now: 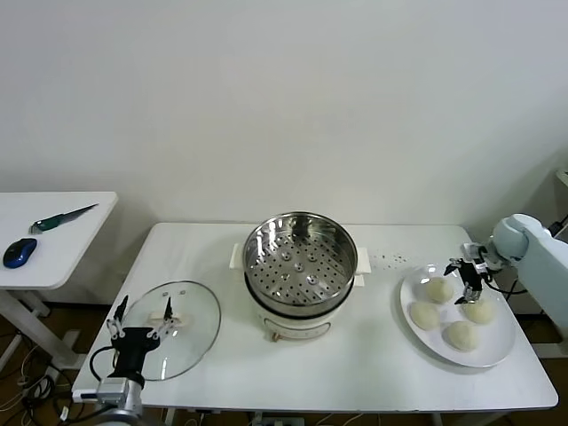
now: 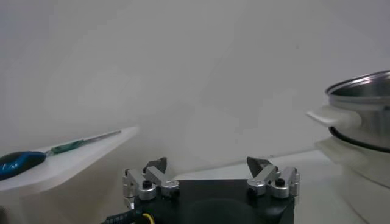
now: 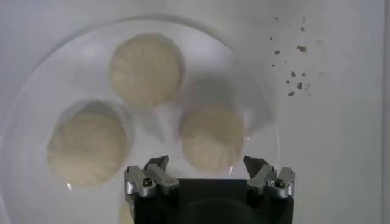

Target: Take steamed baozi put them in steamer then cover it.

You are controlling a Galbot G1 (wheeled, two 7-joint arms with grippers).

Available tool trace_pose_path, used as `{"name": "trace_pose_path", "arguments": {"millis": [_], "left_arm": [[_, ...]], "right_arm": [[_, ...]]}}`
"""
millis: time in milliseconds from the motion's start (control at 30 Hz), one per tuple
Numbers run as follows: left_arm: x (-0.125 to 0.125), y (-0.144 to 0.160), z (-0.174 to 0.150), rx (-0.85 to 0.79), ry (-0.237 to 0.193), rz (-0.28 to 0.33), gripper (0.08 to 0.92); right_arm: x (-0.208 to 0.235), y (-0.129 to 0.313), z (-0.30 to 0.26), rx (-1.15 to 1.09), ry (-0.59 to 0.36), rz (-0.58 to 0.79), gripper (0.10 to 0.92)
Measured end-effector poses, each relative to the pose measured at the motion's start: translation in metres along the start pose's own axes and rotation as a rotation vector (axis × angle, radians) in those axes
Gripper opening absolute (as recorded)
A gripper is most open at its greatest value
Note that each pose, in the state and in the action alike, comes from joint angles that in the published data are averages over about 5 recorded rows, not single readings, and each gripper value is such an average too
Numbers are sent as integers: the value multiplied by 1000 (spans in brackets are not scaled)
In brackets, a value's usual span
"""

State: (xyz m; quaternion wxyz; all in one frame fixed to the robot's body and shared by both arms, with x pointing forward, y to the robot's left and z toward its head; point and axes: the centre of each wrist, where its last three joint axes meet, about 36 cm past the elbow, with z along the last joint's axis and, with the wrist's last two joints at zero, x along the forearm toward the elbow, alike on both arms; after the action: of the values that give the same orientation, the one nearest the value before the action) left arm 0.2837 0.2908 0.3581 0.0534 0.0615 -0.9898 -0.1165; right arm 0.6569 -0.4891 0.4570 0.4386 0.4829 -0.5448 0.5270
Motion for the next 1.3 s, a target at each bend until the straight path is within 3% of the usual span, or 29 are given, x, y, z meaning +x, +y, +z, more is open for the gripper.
{"name": "trace_pose_path", "arguments": {"millis": [300,567,800,1033,1300], "left_arm": [[0,0,0,-1,1,0,823],[0,1,1,-4,2,-2,823],[2,1,1,-4,4,-2,823],[4,4,2,-5,6,-9,823],[8,6,1,-2,9,-10,823]], "right_arm": [[-11,-8,-9,9,10,-13,820],[-11,-11,-11,14,16,-20,715],[3,-17,-13,38,10,-12,696],[56,-44,-39,177,1,24,696],[152,-92,-126,481,-5,99,701]]}}
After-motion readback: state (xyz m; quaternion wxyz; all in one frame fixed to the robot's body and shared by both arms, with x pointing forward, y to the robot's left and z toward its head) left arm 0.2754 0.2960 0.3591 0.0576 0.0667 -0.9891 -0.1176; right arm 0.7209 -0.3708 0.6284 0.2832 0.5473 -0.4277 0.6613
